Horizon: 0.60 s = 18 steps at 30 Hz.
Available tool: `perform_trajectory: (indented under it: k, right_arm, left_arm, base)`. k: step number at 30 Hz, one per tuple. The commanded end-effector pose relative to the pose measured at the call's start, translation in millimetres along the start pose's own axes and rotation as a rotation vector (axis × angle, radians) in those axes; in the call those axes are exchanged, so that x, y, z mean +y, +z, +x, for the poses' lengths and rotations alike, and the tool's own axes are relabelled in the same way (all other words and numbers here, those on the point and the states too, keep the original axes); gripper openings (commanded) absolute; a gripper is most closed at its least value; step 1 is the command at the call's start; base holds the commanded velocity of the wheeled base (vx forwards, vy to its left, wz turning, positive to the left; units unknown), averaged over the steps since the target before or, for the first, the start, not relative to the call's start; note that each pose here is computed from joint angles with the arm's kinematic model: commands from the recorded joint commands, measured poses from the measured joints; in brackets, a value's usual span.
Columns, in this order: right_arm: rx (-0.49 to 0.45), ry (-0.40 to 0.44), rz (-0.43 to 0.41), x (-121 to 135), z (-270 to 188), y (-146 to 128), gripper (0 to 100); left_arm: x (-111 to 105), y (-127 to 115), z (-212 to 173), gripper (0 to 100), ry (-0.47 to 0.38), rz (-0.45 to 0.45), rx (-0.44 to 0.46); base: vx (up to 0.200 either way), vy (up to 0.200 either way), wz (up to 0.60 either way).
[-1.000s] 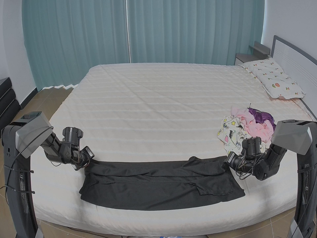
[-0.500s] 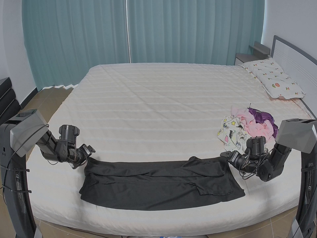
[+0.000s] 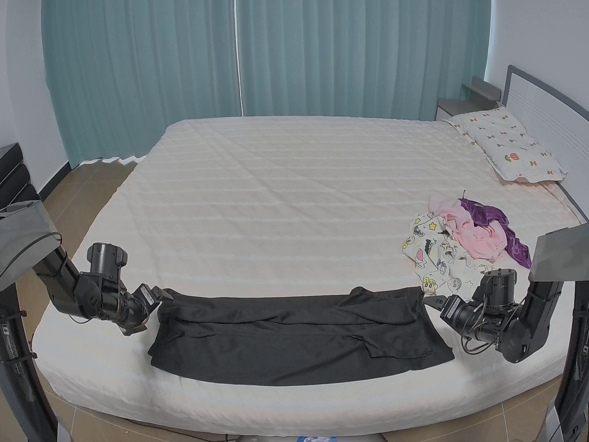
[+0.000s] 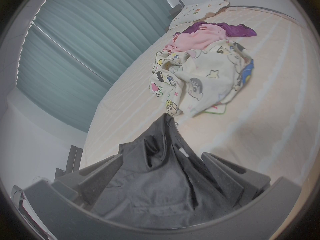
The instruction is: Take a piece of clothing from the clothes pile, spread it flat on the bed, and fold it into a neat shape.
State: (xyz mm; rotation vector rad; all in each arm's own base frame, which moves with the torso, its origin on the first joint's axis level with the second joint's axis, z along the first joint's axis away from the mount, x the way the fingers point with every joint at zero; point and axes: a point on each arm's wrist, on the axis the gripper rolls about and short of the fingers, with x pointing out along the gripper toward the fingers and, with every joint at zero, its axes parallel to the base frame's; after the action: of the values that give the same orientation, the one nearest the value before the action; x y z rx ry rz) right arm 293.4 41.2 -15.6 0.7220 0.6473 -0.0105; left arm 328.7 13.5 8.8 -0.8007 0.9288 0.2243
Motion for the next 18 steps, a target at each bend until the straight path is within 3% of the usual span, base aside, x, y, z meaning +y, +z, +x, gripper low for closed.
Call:
perform_trajectory:
  k: [1, 6, 18]
  right_arm:
    - [0.034, -0.033, 0.038, -10.1, -5.8, -10.8, 100]
    - [0.022, -0.011, 0.075, -8.5, -5.3, -10.0, 100]
    - [0.043, -0.027, 0.081, -11.7, -6.0, -15.4, 100]
  left_arm:
    - [8.7, -13.5, -4.5, 100, 0.016, 0.007, 0.018]
    - [8.9, -16.5, 2.0, 100, 0.029, 0.025, -0.016]
    - [7.3, -45.2, 25.5, 100, 0.184, 0.101, -0.056]
  base:
    - [0.000, 0.000, 0.00]
    - [0.000, 0.000, 0.00]
    - [0.000, 0.000, 0.00]
